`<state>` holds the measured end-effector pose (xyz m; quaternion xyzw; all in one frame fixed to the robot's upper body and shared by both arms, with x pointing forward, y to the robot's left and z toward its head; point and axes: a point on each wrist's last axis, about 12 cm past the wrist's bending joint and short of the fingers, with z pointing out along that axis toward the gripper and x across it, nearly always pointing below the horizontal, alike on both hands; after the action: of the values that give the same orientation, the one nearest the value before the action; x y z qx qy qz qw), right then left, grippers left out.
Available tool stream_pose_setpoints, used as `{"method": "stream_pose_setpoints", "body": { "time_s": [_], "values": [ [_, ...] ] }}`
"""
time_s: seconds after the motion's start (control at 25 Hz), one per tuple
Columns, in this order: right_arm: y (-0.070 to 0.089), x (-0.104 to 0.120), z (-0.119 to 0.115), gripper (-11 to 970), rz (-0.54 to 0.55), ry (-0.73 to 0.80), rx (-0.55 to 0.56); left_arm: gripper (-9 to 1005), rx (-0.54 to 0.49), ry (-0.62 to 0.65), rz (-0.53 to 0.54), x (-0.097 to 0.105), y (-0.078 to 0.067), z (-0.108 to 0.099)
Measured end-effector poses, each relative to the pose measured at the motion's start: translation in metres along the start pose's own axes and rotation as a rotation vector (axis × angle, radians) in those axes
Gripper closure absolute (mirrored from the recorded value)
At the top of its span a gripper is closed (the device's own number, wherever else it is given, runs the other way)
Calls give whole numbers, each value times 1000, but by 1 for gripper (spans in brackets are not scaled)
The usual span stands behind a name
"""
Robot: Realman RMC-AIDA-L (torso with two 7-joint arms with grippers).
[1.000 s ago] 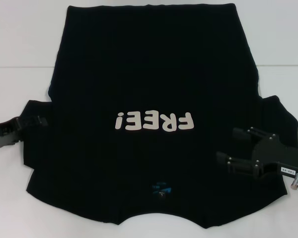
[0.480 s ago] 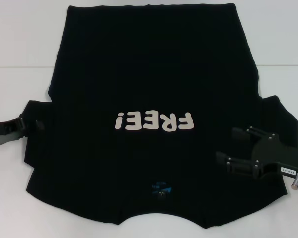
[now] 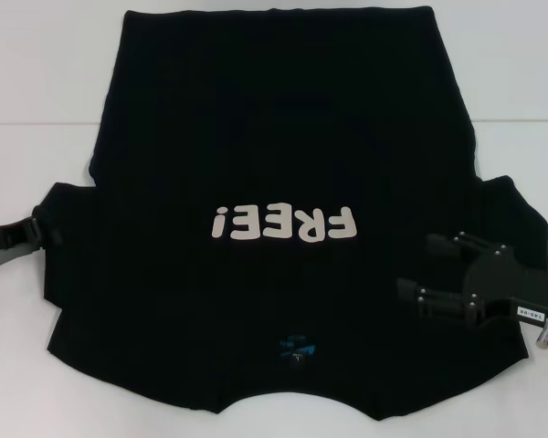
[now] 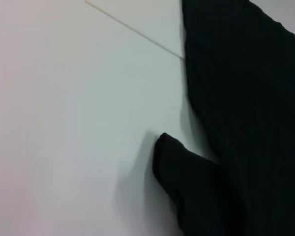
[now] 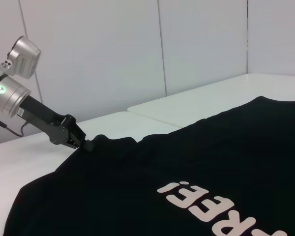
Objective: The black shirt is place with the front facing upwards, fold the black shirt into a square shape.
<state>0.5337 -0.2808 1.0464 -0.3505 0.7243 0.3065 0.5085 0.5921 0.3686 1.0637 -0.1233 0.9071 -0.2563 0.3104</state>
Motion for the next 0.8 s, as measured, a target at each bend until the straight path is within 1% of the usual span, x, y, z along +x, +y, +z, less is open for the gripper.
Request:
{"method": "stream_pose_setpoints", "body": {
  "time_s": [0.12,0.32,0.48,0.6,0.68,0.8],
  "values": [
    [0,0,0,52,4,-3,2,931,-2,-4,-7,0,2,-1],
    [0,0,0,52,5,-4,5,996,-8,-15,-17,-2,7,-6],
    [-2,1,-1,52,6,-1,18,995,-24,-59,-63,-2,21,-20],
    [-2,0,-1,52,4,-1,19,995,-32,-78,-97,2,31,-28],
    [-2,1,-1,53,4,-1,20,995,-36,-85,-109,3,34,-30],
    [-2,1,-1,53,5,-2,20,995,-40,-83,-106,4,35,-31]
  ]
}}
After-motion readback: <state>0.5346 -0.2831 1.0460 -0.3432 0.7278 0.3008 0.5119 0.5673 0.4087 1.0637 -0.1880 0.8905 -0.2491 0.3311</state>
